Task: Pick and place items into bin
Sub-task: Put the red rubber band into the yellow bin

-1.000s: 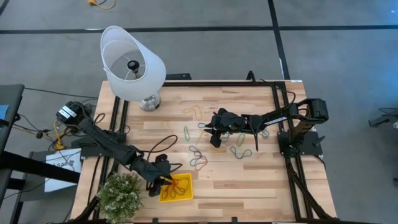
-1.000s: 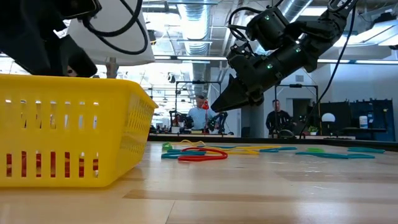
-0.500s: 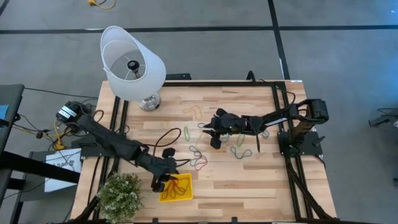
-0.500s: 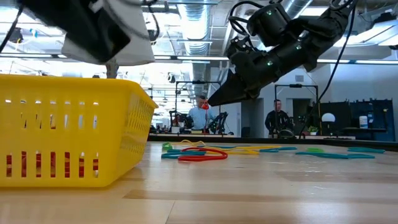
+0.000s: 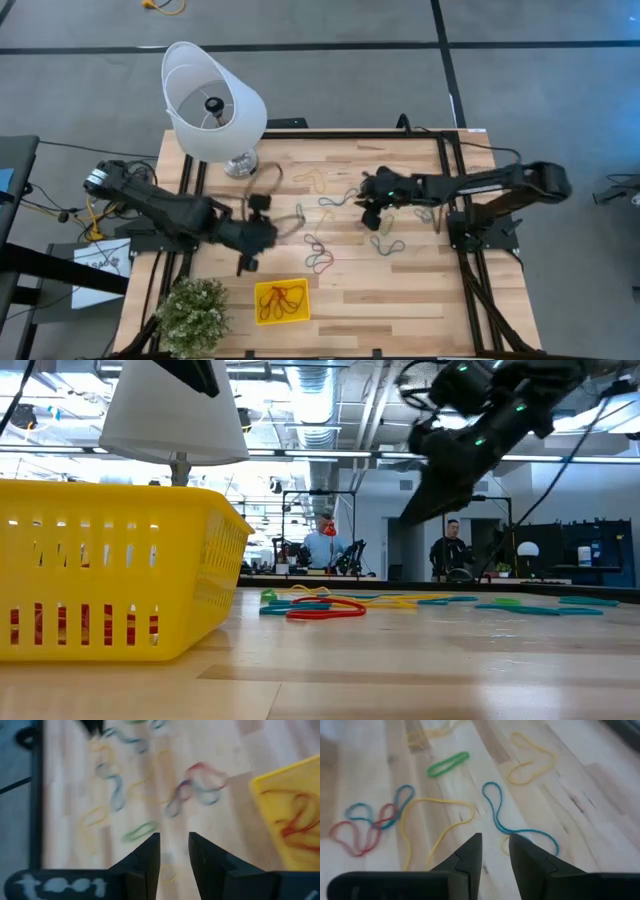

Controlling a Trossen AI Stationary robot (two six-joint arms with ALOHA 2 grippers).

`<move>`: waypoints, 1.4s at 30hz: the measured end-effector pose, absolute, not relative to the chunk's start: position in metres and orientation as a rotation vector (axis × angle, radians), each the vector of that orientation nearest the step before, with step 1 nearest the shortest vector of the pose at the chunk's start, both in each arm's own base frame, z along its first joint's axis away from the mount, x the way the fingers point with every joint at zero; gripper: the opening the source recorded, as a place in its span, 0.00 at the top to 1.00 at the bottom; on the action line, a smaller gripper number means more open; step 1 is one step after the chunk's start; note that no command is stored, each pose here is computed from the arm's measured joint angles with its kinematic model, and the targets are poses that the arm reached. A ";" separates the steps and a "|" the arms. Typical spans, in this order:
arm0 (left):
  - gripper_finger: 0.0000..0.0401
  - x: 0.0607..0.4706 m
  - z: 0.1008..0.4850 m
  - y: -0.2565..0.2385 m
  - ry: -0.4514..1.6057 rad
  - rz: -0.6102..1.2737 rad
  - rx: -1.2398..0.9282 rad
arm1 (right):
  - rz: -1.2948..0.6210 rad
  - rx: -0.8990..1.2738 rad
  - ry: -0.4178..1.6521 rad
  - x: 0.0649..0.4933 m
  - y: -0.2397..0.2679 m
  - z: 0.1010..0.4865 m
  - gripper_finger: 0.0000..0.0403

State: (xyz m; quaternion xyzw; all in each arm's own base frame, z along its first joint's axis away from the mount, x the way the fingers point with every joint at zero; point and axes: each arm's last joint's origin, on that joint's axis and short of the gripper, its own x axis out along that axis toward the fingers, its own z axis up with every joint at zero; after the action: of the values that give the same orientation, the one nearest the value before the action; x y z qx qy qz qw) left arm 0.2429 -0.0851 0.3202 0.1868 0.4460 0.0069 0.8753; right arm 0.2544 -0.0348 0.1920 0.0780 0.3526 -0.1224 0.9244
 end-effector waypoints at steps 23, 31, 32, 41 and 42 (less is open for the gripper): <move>0.77 0.181 0.253 -0.024 0.282 0.253 0.150 | 0.052 0.108 0.333 0.262 0.046 0.146 0.77; 0.77 0.186 0.243 -0.024 0.321 0.265 0.088 | -0.075 0.145 0.462 0.313 0.067 0.119 0.77; 0.77 0.187 0.242 -0.024 0.328 0.260 0.089 | -0.071 0.163 0.475 0.318 0.069 0.118 0.77; 0.77 0.186 0.241 -0.024 0.335 0.257 0.091 | -0.063 0.178 0.689 0.332 0.088 0.120 0.77; 0.77 0.186 0.241 -0.024 0.336 0.257 0.092 | -0.059 0.174 0.698 0.331 0.091 0.119 0.77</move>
State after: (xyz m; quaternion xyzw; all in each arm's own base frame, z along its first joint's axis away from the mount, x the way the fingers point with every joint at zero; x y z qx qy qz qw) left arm 0.1861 -0.0242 0.2408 0.0454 0.1669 0.1277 0.9766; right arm 0.3314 0.0910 0.1193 0.0849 0.3417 -0.0288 0.9355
